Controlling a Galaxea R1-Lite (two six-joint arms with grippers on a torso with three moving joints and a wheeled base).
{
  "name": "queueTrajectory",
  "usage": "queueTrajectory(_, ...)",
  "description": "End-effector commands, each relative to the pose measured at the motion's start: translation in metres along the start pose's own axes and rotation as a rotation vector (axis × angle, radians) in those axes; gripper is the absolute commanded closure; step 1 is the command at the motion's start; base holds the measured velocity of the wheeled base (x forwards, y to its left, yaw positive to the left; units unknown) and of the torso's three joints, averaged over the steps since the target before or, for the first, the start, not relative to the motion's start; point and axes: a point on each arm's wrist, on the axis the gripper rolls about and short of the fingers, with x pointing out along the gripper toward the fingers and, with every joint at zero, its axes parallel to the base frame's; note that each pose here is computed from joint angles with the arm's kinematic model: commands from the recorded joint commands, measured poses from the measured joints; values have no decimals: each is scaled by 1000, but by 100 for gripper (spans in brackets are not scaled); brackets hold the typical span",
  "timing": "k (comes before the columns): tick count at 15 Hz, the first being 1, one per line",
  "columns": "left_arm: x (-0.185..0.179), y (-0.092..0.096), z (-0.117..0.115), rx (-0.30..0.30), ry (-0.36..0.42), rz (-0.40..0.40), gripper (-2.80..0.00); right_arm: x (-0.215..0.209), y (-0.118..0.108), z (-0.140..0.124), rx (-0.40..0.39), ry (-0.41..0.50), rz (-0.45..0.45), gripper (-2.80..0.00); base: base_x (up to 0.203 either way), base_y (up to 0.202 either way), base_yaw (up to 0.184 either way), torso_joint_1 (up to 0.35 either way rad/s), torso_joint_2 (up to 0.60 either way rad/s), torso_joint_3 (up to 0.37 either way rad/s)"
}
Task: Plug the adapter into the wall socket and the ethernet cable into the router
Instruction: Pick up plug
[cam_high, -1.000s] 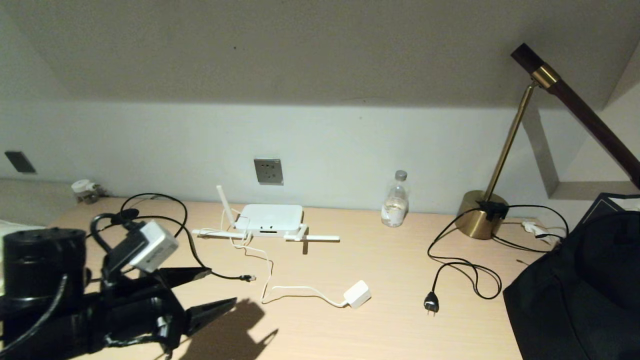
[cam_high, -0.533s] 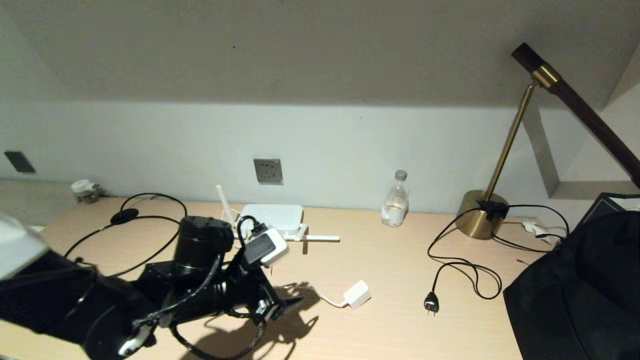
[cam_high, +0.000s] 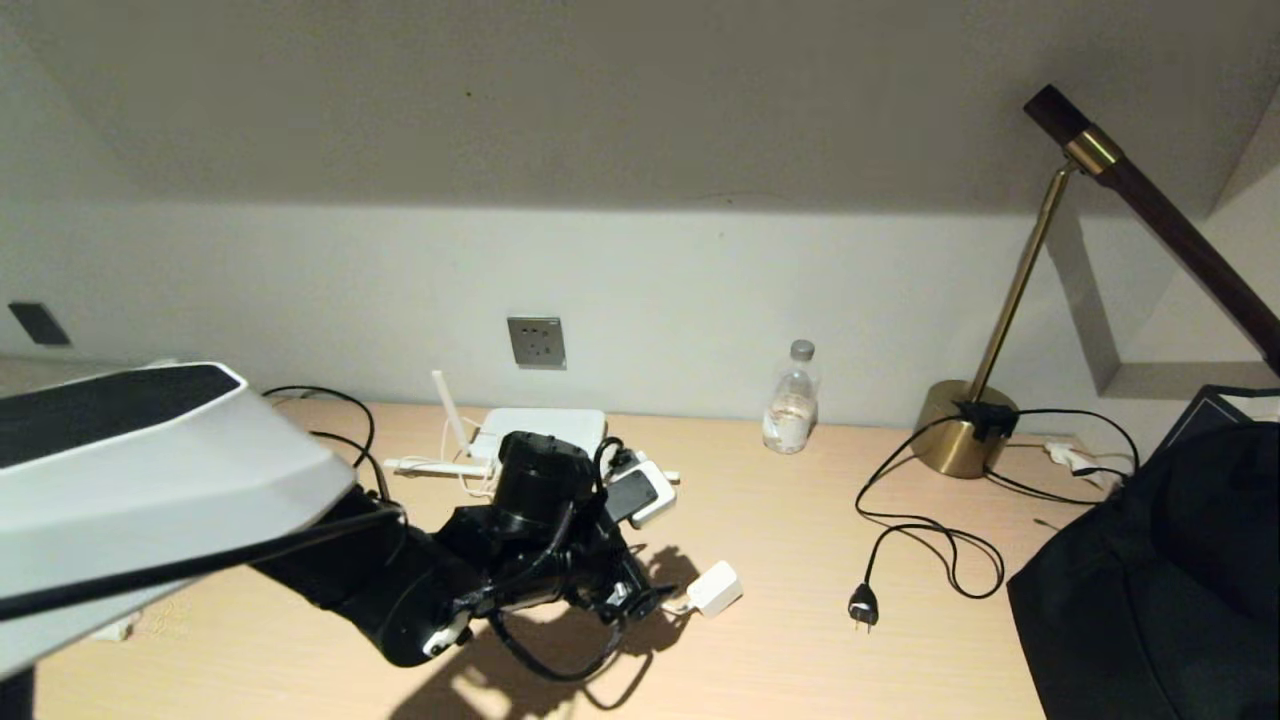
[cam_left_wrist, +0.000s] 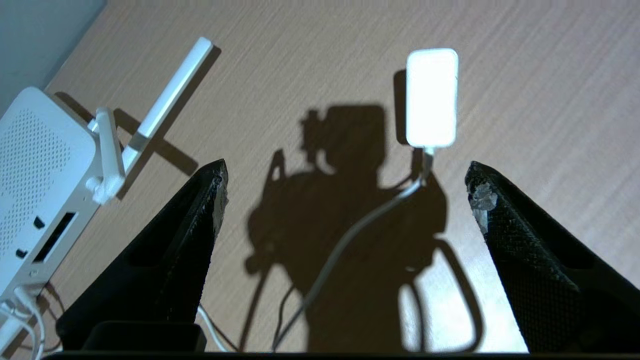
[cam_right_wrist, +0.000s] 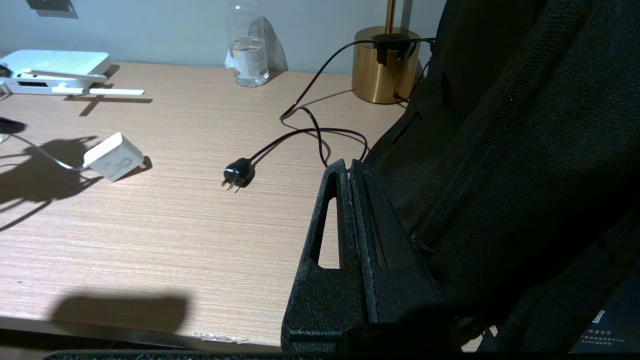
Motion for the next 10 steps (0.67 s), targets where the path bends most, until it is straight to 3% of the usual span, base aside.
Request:
queueTrajectory(1, 19, -2, -5, 0, 15, -8, -280, 0, 0, 0, 0, 2, 0, 0, 0, 0, 0, 0, 0, 0)
queueTrajectory(10, 54, 0, -8, -40, 14, 6, -280, 0, 0, 0, 2, 2, 0, 0, 0, 0, 0, 0, 0, 0)
